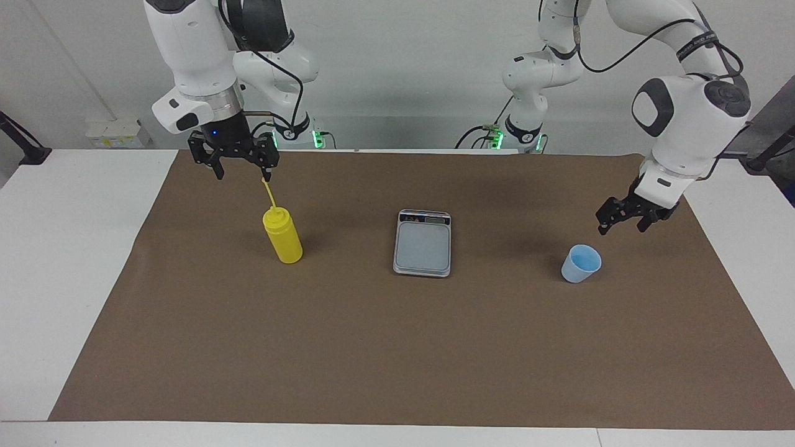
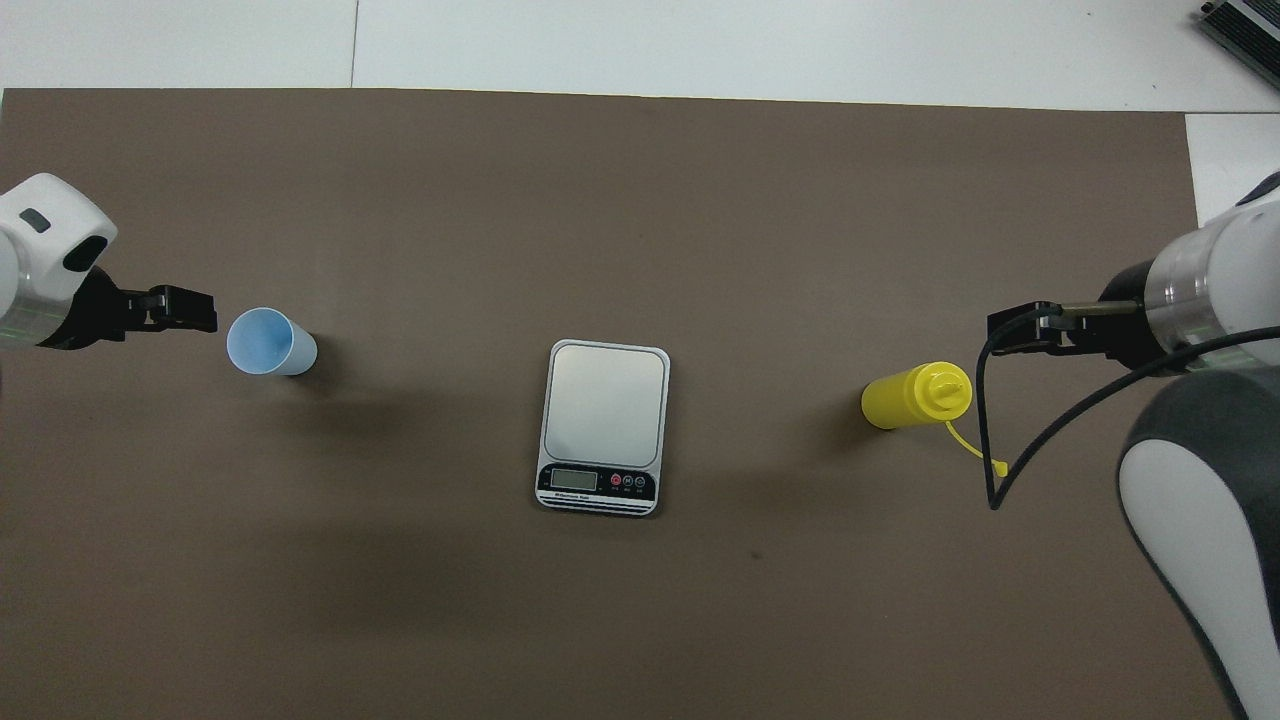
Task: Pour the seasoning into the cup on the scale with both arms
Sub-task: 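Grasp the light-blue cup with the left gripper and lift it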
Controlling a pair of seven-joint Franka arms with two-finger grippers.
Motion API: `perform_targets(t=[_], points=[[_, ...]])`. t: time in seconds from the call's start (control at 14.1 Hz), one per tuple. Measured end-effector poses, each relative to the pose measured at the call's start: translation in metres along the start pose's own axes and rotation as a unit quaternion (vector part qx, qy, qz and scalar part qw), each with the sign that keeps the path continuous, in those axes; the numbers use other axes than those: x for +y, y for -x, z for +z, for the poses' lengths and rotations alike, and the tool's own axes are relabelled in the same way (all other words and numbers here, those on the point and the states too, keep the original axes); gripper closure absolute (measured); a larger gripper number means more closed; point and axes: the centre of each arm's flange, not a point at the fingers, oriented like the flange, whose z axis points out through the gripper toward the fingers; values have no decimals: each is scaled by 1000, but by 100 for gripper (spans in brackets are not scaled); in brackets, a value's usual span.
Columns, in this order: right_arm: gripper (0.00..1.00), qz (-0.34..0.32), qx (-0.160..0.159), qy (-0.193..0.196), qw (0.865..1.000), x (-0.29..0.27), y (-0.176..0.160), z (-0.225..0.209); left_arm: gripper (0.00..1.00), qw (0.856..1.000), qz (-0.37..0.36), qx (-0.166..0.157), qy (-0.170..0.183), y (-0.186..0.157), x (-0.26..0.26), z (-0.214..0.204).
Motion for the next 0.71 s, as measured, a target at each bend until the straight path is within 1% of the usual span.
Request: perform_targets(t=[0.28, 0.57, 0.71], points=[[0, 0, 0, 0, 1000, 0, 0, 0, 0, 999, -35, 12, 1, 9, -3, 45], [0, 0, 0, 0, 1000, 0, 0, 0, 0, 998, -55, 9, 5, 11, -2, 84], [0, 0, 0, 0, 1000, 0, 0, 0, 0, 998, -59, 3, 7, 12, -2, 103]])
